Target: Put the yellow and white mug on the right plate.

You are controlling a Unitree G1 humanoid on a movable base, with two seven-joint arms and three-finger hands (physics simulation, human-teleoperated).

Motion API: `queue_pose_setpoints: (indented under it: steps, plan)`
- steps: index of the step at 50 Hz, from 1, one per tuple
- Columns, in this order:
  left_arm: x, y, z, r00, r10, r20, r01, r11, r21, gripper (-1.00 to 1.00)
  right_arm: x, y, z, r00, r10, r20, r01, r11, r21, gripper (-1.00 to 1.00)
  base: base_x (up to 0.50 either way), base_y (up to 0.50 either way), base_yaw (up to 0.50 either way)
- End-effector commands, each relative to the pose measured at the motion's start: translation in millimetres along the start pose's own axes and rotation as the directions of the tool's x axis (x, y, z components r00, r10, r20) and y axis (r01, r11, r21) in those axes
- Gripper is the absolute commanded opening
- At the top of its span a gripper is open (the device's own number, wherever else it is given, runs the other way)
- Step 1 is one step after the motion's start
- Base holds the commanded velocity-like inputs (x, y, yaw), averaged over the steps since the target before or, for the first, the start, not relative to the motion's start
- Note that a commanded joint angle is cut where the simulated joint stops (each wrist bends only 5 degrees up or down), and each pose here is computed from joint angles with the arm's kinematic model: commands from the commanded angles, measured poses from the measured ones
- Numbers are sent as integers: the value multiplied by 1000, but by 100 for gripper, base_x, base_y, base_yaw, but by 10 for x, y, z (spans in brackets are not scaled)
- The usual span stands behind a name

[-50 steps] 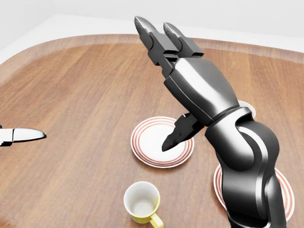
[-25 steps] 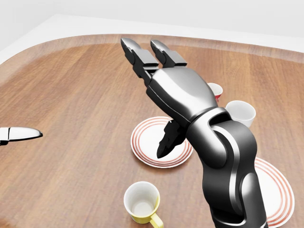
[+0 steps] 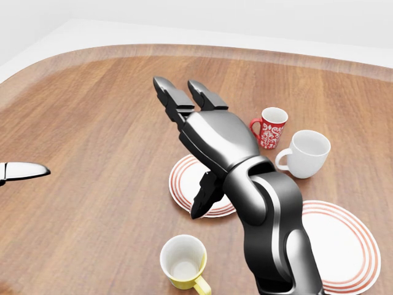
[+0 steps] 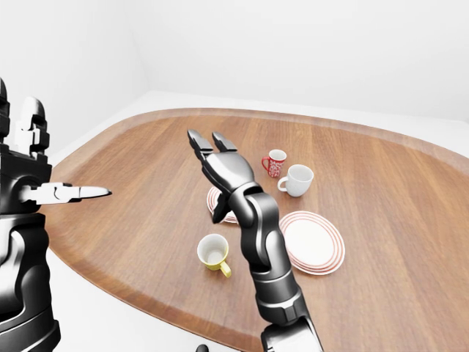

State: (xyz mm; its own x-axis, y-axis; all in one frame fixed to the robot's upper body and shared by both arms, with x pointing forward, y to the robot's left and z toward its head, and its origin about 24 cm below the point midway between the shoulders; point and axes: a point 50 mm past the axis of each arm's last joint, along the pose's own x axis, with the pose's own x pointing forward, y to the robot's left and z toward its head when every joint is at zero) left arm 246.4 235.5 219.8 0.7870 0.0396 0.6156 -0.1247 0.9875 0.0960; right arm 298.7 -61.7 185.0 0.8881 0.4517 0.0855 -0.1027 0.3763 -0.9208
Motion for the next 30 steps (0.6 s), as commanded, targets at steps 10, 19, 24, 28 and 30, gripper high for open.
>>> queue_pose_setpoints:
  steps: [10,19,24,28,30]
  plan:
    - [4,10,16,1000,4,7,-4,1000,-3,100,34,303,-41,999,40,-28,-38,998,53,100,0,0,0]
    - [2,2,-6,1000,1,-3,-1,1000,-3,100,34,438,-132,997,54,-61,-49,996,78,100,0,0,0]
    - [-2,2,-5,1000,-1,-3,1,1000,-1,100,22,511,-163,995,63,-74,-56,995,88,100,0,0,0]
    - [-7,-3,-21,1000,-4,-10,4,1000,0,100,24,548,-193,994,67,-85,-59,994,94,100,0,0,0]
    - [-3,-2,-28,1000,-4,-12,4,1000,0,100,23,567,-209,994,68,-91,-59,993,98,100,0,0,0]
